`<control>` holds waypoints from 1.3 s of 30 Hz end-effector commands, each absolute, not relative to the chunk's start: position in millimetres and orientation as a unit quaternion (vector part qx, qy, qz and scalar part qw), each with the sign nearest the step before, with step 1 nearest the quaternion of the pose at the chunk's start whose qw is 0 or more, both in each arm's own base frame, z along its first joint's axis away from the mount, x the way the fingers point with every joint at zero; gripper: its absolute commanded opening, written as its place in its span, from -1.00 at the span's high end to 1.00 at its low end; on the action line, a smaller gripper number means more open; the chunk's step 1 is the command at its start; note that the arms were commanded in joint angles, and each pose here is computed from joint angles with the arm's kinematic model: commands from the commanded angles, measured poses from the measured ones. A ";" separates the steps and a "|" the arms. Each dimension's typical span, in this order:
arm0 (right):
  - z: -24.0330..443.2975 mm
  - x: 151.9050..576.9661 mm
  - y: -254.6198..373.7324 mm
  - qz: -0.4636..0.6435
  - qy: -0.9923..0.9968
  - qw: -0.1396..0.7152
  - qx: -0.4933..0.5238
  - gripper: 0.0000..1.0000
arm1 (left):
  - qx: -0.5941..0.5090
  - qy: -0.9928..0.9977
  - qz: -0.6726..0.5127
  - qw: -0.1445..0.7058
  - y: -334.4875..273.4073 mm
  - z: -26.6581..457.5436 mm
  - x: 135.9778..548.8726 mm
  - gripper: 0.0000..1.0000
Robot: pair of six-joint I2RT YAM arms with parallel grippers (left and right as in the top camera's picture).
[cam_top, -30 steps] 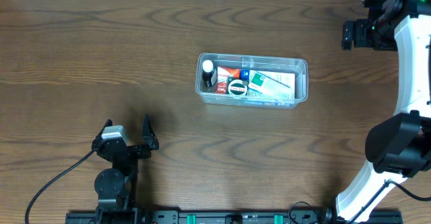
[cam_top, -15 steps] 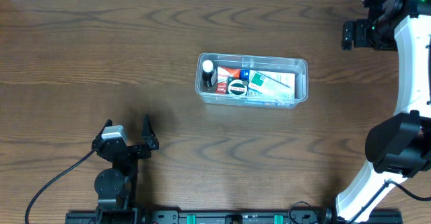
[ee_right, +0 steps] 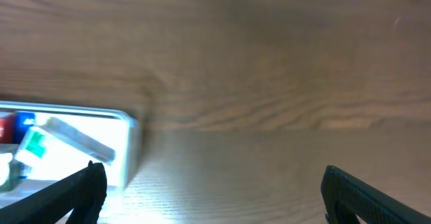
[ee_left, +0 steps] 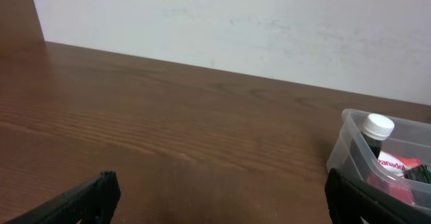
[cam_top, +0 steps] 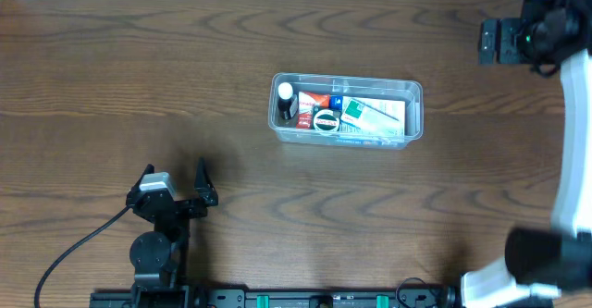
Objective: Pack container
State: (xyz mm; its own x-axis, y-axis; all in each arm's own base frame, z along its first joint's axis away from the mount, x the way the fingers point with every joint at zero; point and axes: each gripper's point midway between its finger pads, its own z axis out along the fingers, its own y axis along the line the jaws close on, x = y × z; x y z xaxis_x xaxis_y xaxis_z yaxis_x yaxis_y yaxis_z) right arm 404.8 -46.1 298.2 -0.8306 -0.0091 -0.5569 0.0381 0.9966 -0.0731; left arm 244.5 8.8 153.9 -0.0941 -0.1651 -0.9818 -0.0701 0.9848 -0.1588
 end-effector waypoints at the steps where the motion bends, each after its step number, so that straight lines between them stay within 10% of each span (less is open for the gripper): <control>1: 310.4 375.8 -30.0 -0.053 0.948 0.312 -0.019 -0.98 | -0.079 0.757 -0.022 0.648 11.8 135.6 243.4 -0.96; 18: 329.9 291.7 38.1 0.021 0.693 0.714 -0.093 -0.99 | -0.079 0.757 -0.022 0.648 11.8 135.7 243.4 -0.96; 39: 175.2 248.2 34.2 0.049 0.705 0.704 -0.065 -0.99 | -0.079 0.757 -0.022 0.648 11.8 135.6 243.4 -0.96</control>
